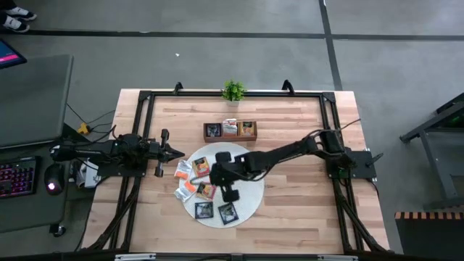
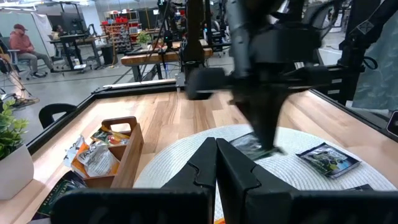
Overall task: Pick & Place Tea
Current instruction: Put the dark purple tea bag into the left section of the wooden organizer
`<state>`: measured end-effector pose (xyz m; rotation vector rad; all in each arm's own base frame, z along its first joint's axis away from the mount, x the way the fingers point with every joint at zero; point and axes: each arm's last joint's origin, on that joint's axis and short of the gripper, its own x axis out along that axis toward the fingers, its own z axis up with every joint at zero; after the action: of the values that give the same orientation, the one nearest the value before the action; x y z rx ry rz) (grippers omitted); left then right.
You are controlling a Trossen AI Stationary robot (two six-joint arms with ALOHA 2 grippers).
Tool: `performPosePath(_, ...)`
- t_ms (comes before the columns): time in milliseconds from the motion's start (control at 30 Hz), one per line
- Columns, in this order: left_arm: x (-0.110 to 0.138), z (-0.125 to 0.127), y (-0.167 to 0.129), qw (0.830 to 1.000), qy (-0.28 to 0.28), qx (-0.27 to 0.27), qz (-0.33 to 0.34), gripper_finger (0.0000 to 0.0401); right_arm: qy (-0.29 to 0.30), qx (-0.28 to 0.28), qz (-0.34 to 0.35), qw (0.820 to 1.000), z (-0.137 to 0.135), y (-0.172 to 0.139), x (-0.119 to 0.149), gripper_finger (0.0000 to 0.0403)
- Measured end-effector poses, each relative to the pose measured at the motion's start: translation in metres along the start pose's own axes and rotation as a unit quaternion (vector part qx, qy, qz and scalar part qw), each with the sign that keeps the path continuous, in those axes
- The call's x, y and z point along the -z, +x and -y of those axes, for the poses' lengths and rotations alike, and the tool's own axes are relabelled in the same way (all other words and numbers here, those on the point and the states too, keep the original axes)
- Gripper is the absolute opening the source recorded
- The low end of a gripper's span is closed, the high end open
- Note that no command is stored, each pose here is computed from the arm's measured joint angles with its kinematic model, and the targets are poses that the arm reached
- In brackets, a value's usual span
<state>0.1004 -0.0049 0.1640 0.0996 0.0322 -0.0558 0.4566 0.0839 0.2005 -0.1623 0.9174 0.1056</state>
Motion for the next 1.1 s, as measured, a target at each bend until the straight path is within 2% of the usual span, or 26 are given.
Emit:
performPosePath(133, 0.000, 0.000, 0.000, 1.000, 0.000, 0.000, 0.000, 0.0001, 0.083, 0.049, 0.033, 0.995, 0.023, 0.001, -0.005, 0.0000)
performPosePath(233, 0.000, 0.000, 0.000, 1.000, 0.000, 0.000, 0.000, 0.0001, 0.149, 0.093, 0.055, 0.983, 0.043, 0.001, -0.007, 0.0000)
performPosePath(333, 0.000, 0.000, 0.000, 1.000, 0.000, 0.000, 0.000, 0.0001, 0.213, 0.125, 0.081, 0.966, 0.064, 0.001, -0.009, 0.0000)
performPosePath(467, 0.000, 0.000, 0.000, 1.000, 0.000, 0.000, 0.000, 0.0001, 0.288, 0.137, 0.115, 0.941, 0.091, 0.000, -0.009, 0.0000)
performPosePath(667, 0.000, 0.000, 0.000, 1.000, 0.000, 0.000, 0.000, 0.0001, 0.388, 0.160, 0.157, 0.894, 0.124, -0.002, -0.007, 0.0000)
performPosePath(900, 0.000, 0.000, 0.000, 1.000, 0.000, 0.000, 0.000, 0.0001, 0.477, 0.177, 0.180, 0.842, 0.142, -0.004, -0.003, 0.0000)
performPosePath(1100, 0.000, 0.000, 0.000, 1.000, 0.000, 0.000, 0.000, 0.0001, 0.534, 0.167, 0.189, 0.807, 0.141, 0.015, 0.003, 0.0000)
